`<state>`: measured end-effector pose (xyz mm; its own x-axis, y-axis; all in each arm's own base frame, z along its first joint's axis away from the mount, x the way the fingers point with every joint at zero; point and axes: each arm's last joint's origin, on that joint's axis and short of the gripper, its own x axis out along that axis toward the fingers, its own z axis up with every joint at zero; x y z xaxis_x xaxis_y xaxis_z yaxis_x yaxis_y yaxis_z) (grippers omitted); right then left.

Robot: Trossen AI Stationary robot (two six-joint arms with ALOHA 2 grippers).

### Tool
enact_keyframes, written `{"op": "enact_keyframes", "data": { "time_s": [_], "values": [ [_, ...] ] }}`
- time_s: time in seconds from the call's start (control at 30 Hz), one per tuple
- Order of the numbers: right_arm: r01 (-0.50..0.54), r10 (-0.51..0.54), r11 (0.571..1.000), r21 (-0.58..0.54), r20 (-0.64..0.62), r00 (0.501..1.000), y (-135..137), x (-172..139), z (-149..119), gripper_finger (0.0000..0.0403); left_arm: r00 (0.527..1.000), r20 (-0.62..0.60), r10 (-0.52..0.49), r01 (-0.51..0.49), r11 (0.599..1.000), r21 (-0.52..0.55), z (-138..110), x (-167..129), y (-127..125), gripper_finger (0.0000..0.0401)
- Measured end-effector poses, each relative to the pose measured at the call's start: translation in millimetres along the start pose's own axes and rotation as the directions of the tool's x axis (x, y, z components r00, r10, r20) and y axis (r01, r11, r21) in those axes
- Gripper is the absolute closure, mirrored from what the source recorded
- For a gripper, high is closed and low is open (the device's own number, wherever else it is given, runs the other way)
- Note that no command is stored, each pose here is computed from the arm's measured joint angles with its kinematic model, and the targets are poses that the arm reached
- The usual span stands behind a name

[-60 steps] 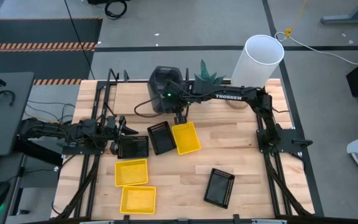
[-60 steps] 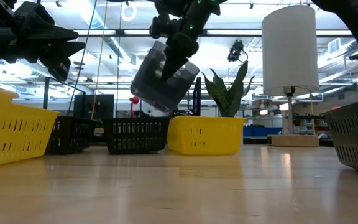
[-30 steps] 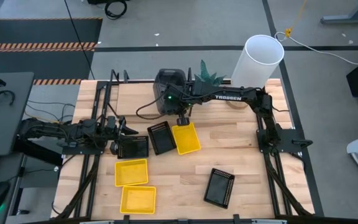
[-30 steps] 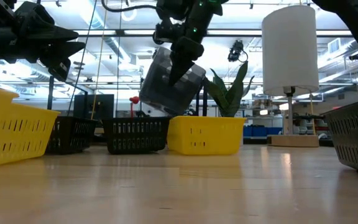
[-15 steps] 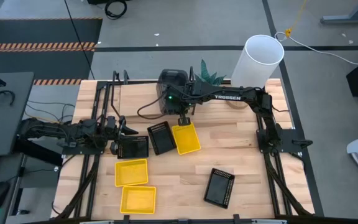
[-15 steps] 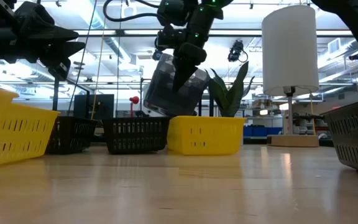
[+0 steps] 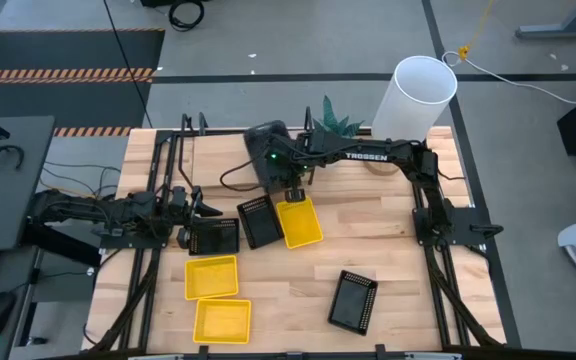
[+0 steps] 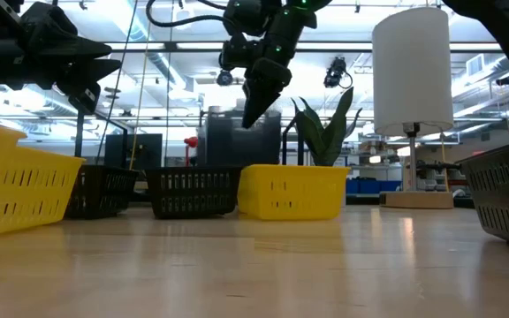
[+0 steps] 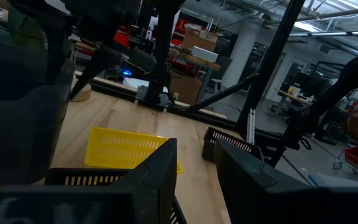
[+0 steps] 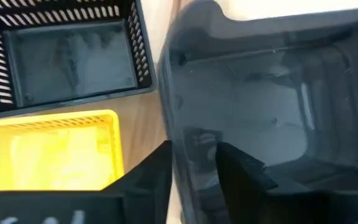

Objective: Stack baskets on shelf by color
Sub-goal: Put the stacked black transparent bins on the shelf

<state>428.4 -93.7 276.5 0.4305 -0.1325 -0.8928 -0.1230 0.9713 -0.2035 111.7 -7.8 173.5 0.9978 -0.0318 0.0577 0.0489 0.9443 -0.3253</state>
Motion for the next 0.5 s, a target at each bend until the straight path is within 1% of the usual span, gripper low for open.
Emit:
{"op": "enact_keyframes", "data": {
  "time_s": [0.1, 0.27, 0.3, 0.37, 0.43, 0.5],
  "values": [
    [-0.033, 0.032, 0.999, 0.000, 0.025, 0.999, 0.6, 0.0, 1.4, 0.0248, 1.000, 0.000, 0.000, 0.000, 1.000, 0.000, 0.0, 0.0, 0.0, 0.0284],
    [-0.023, 0.023, 1.000, 0.015, 0.022, 0.999, 1.6, 8.7, 3.0, 0.0222, 1.000, 0.000, 0.000, 0.000, 1.000, 0.000, 0.0, 0.0, 0.0, 0.0284],
    [-0.021, 0.021, 1.000, 0.023, 0.012, 1.000, 1.8, 10.3, 2.4, 0.0221, 1.000, 0.000, 0.000, 0.000, 1.000, 0.000, 0.0, 0.0, 0.0, 0.0284],
    [0.024, -0.025, 0.999, 0.040, 0.020, 1.000, -0.1, 15.6, 5.1, 0.0222, 1.000, 0.000, 0.000, 0.000, 1.000, 0.000, 0.0, 0.0, 0.0, 0.0284],
    [0.065, -0.064, 0.997, 0.041, -0.028, 0.998, 1.1, 17.4, 2.5, 0.0233, 1.000, -0.001, 0.001, -0.001, 1.000, 0.000, -0.1, 0.0, 0.0, 0.0284],
    [0.090, -0.089, 0.995, 0.038, -0.025, 0.996, 2.2, 20.0, 4.4, 0.0249, 1.000, -0.001, 0.001, -0.001, 1.000, 0.000, -0.1, 0.0, 0.1, 0.0284]
  ]
}}
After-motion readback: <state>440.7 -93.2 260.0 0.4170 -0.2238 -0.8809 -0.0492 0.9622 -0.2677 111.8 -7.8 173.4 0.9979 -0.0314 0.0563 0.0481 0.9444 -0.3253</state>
